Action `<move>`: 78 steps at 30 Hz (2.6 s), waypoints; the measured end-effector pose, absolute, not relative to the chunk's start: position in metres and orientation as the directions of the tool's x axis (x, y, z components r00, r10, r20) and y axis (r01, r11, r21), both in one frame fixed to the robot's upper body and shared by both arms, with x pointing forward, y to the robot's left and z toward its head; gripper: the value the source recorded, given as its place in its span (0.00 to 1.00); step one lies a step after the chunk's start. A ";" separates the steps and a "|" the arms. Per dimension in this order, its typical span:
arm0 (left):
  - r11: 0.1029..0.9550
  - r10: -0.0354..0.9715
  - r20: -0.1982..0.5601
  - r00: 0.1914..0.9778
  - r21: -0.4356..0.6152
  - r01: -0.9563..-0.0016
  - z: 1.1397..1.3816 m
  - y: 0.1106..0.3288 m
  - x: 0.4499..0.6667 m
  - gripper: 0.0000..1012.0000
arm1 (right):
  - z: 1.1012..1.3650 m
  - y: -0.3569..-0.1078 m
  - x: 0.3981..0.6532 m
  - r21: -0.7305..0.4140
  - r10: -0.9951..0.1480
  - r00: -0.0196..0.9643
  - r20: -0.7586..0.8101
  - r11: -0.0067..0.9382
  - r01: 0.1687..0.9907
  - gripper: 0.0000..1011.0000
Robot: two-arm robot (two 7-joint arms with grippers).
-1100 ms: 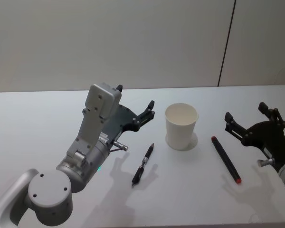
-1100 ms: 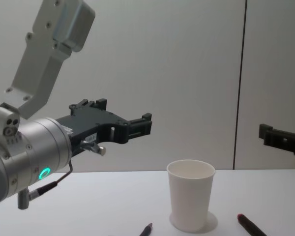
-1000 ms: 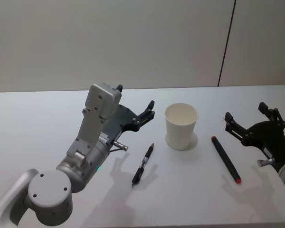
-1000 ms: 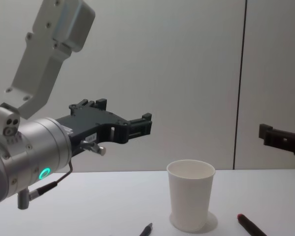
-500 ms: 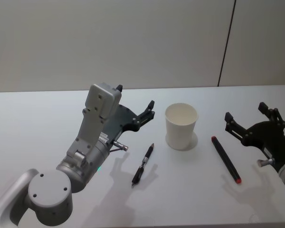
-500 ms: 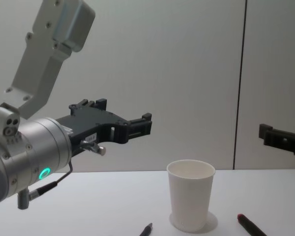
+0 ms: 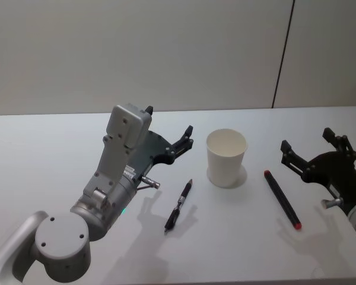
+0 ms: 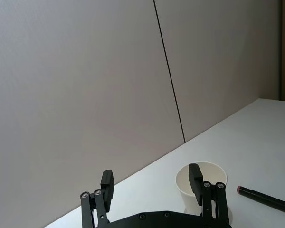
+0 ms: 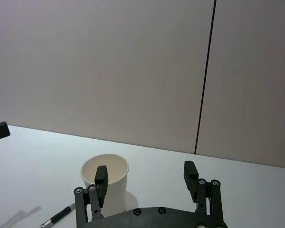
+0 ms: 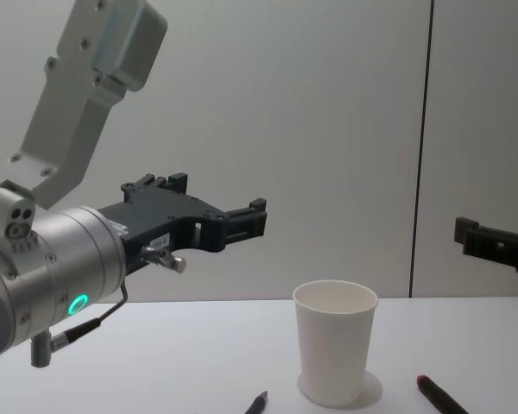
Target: Place the pen into the pen holder.
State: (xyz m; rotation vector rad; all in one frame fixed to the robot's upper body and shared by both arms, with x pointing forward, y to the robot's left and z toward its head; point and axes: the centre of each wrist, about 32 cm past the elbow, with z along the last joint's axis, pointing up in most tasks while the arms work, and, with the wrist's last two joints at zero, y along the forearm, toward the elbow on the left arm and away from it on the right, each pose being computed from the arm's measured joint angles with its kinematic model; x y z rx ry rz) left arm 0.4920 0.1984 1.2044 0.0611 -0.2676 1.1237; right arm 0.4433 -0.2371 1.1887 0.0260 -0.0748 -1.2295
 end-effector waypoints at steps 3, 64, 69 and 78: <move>0.434 0.882 0.242 0.404 -0.086 -0.897 1.204 0.198 0.492 0.99 | 1.189 -0.237 0.443 0.060 -0.942 0.333 0.043 0.335 0.940 0.99; 0.434 0.882 0.242 0.404 -0.086 -0.897 1.204 0.198 0.492 0.99 | 1.181 -0.207 0.526 -0.439 -0.967 0.247 0.056 0.198 0.876 0.99; 0.434 0.882 0.242 0.404 -0.086 -0.897 1.204 0.198 0.492 0.99 | 1.175 -0.205 0.529 -0.467 -0.969 0.241 0.051 0.190 0.863 0.99; 0.434 0.882 0.242 0.404 -0.086 -0.897 1.204 0.198 0.492 0.99 | 1.166 -0.202 0.531 -0.500 -0.970 0.237 0.048 0.182 0.846 0.99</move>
